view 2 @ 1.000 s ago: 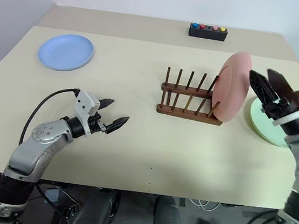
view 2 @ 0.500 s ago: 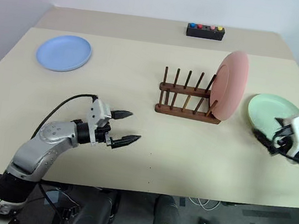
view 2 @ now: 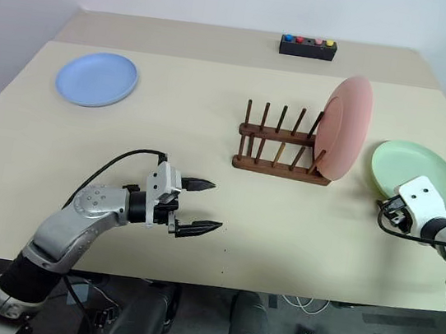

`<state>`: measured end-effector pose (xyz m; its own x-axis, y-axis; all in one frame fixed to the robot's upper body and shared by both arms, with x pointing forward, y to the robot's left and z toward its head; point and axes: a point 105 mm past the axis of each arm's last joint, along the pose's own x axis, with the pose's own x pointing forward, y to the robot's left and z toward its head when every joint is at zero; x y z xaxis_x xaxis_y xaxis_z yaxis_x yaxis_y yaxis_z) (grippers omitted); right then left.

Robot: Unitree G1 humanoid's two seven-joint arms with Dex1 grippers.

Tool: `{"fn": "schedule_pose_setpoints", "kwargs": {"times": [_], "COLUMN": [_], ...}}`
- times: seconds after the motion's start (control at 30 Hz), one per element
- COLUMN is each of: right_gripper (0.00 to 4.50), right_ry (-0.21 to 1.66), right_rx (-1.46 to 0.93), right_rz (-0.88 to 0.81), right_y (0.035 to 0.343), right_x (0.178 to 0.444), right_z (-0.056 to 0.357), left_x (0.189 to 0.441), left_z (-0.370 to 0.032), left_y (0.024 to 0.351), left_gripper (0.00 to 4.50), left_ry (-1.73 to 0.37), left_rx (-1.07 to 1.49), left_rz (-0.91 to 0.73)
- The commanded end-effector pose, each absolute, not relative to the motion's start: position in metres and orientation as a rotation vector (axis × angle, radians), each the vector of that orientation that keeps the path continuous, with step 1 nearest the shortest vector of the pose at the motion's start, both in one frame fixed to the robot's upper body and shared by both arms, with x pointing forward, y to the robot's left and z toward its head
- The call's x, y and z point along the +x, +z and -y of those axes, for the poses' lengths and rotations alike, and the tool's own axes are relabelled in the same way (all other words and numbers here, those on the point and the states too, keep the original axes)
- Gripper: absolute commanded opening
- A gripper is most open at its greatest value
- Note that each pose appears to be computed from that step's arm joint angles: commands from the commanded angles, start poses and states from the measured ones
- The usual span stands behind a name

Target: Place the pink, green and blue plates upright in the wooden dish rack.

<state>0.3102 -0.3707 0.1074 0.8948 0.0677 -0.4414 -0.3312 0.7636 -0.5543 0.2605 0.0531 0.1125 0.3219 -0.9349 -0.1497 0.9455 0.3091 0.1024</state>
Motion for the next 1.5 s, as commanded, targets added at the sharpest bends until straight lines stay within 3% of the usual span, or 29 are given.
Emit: {"fn": "schedule_pose_setpoints", "kwargs": {"times": [0.03,0.27,0.53,0.7,0.73,0.9,1.17,1.5], "right_gripper": [0.2,0.06,0.06,0.06,0.06,0.06,0.06,0.06], "right_ry": [0.203,0.151,-0.076,-0.011,0.005,0.443,0.835,0.928], "right_rx": [-0.683,-0.776,-0.978,-0.992,-0.99,-0.797,-0.306,0.221], "right_rz": [-0.386,-0.337,0.075,0.477,0.5,0.658,0.634,0.409], "right_y": [0.112,0.129,0.254,0.345,0.349,0.357,0.346,0.308], "right_x": [0.311,0.31,0.321,0.312,0.311,0.289,0.267,0.28], "right_z": [0.372,0.375,0.363,0.302,0.296,0.209,0.156,0.15], "left_x": [0.259,0.259,0.26,0.265,0.265,0.288,0.299,0.298], "left_z": [-0.05,-0.046,-0.043,-0.043,-0.043,-0.055,-0.073,-0.076], "left_y": [0.12,0.123,0.125,0.128,0.128,0.148,0.153,0.151], "left_gripper": [4.5,4.5,4.5,4.5,4.5,4.5,4.5,4.5], "left_ry": [-1.251,-1.257,-1.248,-1.23,-1.228,-1.06,-0.968,-0.956], "left_rx": [0.183,0.184,0.177,0.176,0.177,0.177,0.186,0.192], "left_rz": [-0.028,-0.018,0.001,0.019,0.022,0.139,0.157,0.148]}}
